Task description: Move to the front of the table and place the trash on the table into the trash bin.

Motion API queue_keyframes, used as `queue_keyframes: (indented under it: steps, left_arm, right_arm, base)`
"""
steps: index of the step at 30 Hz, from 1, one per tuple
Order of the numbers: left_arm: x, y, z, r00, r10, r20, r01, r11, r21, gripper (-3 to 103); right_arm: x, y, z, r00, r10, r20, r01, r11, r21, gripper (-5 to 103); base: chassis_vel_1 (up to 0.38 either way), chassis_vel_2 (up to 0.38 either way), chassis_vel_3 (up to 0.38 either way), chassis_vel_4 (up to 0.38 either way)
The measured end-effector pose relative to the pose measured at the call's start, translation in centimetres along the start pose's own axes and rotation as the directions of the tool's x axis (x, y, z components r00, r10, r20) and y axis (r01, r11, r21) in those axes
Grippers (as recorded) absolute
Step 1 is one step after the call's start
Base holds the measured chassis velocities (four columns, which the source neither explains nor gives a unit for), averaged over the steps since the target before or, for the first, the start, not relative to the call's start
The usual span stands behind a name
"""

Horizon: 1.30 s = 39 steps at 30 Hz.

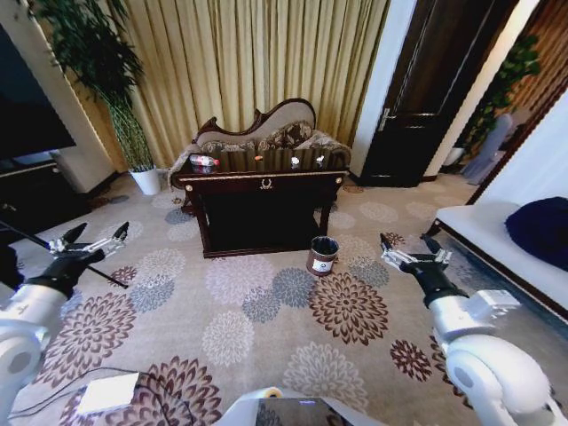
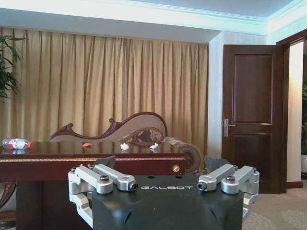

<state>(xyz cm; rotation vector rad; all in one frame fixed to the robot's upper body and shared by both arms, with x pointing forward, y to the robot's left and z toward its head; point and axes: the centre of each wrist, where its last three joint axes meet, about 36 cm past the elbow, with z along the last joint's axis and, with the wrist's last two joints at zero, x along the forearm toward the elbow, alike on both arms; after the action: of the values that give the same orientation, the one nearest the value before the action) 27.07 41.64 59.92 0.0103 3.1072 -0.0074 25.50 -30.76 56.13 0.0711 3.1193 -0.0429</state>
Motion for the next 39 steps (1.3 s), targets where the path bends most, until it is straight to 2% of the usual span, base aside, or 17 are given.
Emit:
queue_keyframes:
  steps: [7,13,24,30,39]
  left_arm:
    - [0.0,-0.2,-0.1,1.000,0.000,0.004,0.000,1.000,-0.002,100]
    - [0.1,-0.7,-0.5,1.000,-0.029,-0.001,0.029,1.000,-0.006,100]
    - [-0.2,-1.4,-0.6,1.000,-0.005,-0.007,0.005,1.000,-0.004,100]
    - [-0.2,-1.6,-0.5,1.000,-0.001,-0.010,0.001,1.000,-0.006,100]
    - [-0.2,-1.5,-0.3,1.000,-0.006,-0.011,0.006,1.000,-0.005,100]
  right_arm:
    - [0.0,0.0,0.0,1.000,-0.001,0.000,0.001,1.000,0.003,100]
    - [0.0,0.0,0.0,1.000,0.028,0.002,-0.028,1.000,0.006,100]
    - [0.0,0.3,0.2,0.999,0.010,0.043,-0.011,0.999,0.037,100]
    - [0.1,0.5,0.3,1.000,0.013,-0.005,-0.013,0.999,0.044,100]
    - [0.1,0.6,0.5,1.000,0.009,-0.004,-0.009,0.999,0.034,100]
  base:
    - [0.000,0.000,0.000,0.000]
    - [0.000,0.000,0.000,0.000]
    - [0.000,0.000,0.000,0.000]
    - [0.000,0.000,0.000,0.000]
    - [0.000,0.000,0.000,0.000]
